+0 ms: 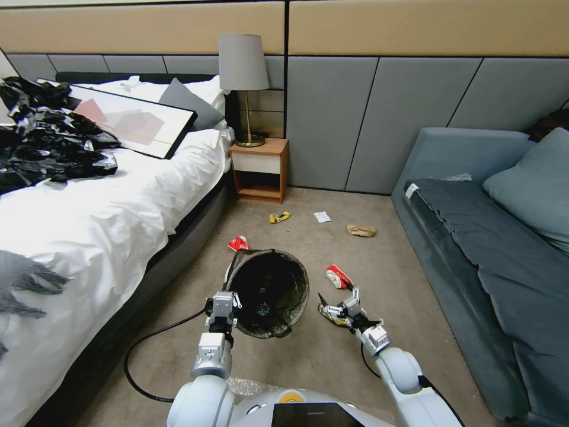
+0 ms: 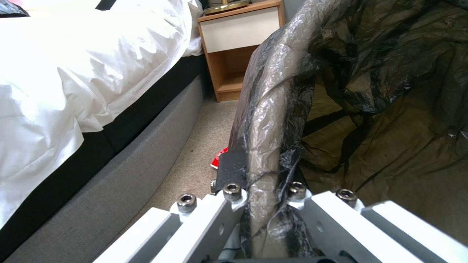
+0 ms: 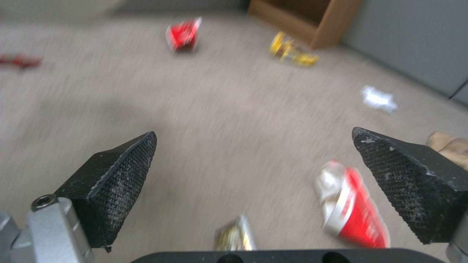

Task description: Pick up the trash bin, then pick up the garbage from the floor and place it into the trash bin.

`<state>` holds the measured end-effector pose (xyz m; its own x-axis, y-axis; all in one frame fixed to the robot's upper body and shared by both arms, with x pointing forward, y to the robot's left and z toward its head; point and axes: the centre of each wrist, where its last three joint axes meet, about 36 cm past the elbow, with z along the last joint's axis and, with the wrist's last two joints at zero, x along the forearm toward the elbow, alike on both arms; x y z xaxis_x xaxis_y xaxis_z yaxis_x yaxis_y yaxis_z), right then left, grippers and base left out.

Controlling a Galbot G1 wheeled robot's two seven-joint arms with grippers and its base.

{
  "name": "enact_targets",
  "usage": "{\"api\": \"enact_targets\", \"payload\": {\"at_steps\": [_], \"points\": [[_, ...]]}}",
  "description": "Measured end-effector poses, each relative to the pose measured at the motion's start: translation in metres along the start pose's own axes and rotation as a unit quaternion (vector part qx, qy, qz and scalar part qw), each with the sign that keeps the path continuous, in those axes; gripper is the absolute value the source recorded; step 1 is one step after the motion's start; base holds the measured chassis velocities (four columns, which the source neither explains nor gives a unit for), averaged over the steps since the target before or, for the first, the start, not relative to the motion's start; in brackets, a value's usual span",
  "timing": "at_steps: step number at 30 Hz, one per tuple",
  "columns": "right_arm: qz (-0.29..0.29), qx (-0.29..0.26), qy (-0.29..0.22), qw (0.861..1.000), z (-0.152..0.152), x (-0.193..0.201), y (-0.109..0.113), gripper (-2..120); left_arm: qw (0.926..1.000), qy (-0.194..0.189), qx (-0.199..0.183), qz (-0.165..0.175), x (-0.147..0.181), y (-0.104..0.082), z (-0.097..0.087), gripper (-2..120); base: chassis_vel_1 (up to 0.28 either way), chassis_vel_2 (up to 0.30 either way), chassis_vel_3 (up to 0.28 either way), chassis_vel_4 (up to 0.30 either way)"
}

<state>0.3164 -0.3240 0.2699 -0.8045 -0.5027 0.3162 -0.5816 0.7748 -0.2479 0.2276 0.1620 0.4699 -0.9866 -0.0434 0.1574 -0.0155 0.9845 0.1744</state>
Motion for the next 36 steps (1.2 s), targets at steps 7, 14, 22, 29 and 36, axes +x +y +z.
{"api": "enact_targets", "payload": {"at_steps": [7, 14, 22, 29, 36], "points": [[-0.021, 0.010, 0.049, 0.999, 0.032, -0.006, -0.012, 100, 1.0000, 0.002, 0.001, -0.001, 0.001, -0.001, 0.000, 0, 0.000, 0.000, 0.000, 0.000], [-0.024, 0.008, 0.072, 0.997, 0.054, -0.013, -0.015, 100, 1.0000, 0.003, 0.000, -0.003, 0.002, 0.000, 0.000, 0, 0.000, 0.000, 0.000, 0.000], [-0.024, 0.008, 0.077, 0.997, 0.063, -0.022, -0.016, 100, 1.0000, 0.004, 0.000, -0.005, 0.003, 0.000, 0.000, 0, 0.000, 0.000, 0.000, 0.000], [-0.017, 0.004, 0.080, 0.997, 0.071, -0.038, -0.020, 100, 1.0000, 0.005, -0.002, -0.006, 0.005, 0.000, -0.001, 0, 0.000, 0.000, 0.000, 0.000], [0.007, -0.009, 0.090, 0.996, 0.082, -0.053, -0.027, 100, 1.0000, 0.005, -0.002, -0.008, 0.007, 0.000, -0.002, 0, 0.000, 0.000, 0.000, 0.000]]}}
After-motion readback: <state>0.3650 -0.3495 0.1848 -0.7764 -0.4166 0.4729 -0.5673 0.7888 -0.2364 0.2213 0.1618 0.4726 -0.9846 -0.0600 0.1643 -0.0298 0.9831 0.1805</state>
